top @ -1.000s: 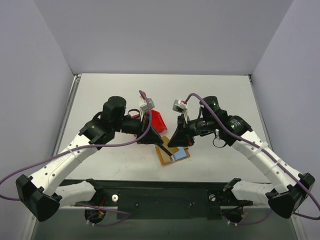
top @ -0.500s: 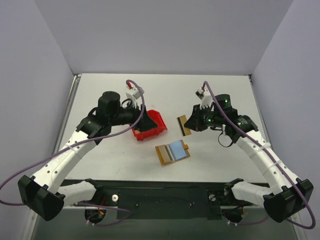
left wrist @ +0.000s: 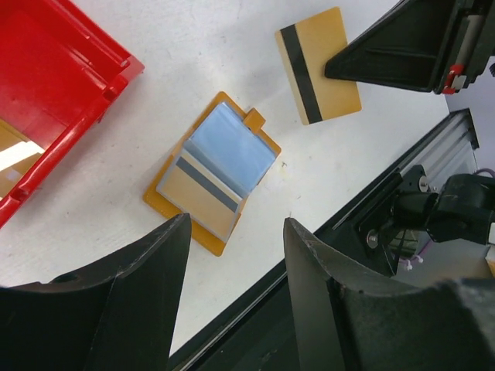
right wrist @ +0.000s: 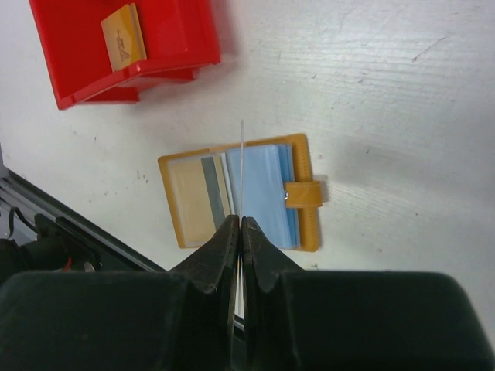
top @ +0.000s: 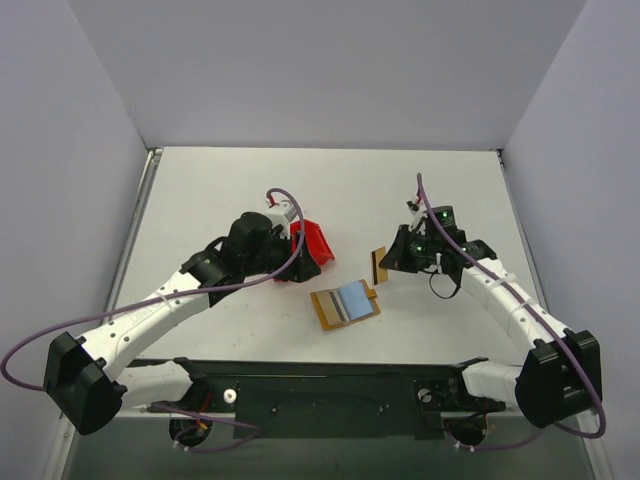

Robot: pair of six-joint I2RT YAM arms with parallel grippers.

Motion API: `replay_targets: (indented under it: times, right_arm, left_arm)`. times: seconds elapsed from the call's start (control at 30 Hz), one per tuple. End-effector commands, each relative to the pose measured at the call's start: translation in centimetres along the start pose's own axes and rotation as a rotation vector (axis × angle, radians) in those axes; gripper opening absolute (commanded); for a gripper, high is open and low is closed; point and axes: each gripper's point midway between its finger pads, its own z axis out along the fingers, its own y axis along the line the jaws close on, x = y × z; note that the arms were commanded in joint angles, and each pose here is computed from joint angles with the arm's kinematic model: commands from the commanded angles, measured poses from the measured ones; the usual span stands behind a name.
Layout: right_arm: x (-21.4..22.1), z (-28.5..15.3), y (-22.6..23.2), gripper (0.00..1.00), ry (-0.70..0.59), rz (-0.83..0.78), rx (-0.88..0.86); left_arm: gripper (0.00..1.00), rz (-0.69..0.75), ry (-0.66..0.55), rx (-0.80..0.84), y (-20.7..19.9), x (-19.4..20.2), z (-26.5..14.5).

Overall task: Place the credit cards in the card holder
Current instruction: Turn over the card slot in the card holder.

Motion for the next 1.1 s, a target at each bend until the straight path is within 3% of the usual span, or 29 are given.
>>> replay_targets:
  times: [0.0,0.27,0.4,0.53,0.67,0.73,1.07]
  right_arm:
    - [-1.5,0.8,-0.5,0.0,-0.013,0.115,-0.111]
    - [-0.8,1.1,-3.7,0.0,-0.014,0.086,0.059]
    - [0.8,1.5,-4.1,0.0,0.091,0.032,0.172]
    - [2.3,2.3,-4.0,0.0,0.144,-0.069,0.291]
    - [3.0,2.9,-4.2,0.0,0.142,-0.044,0.312]
    - [3.1,3.0,-4.5,0.0,0.143,-0.044,0.316]
    - [4.7,4.1,-2.6,0.0,0.208,-0.127,0.141]
  left_arm:
    - [0.61,-0.068,-0.119,-0.047,0.5,-1.8,0.6]
    - [0.6,-0.076,-0.105,-0.016,0.2,-0.9,2.3]
    - [0.56,-0.046,-0.077,0.028,-0.6,1.6,4.8]
    - [0.33,-0.04,-0.094,0.11,-1.8,2.7,7.6]
    - [0.08,-0.026,-0.042,0.118,-2.3,5.2,10.0]
    - [0.0,-0.021,-0.016,0.105,-2.2,6.6,11.1]
    - [0.0,-0.06,0.069,-0.015,0.5,11.2,14.5]
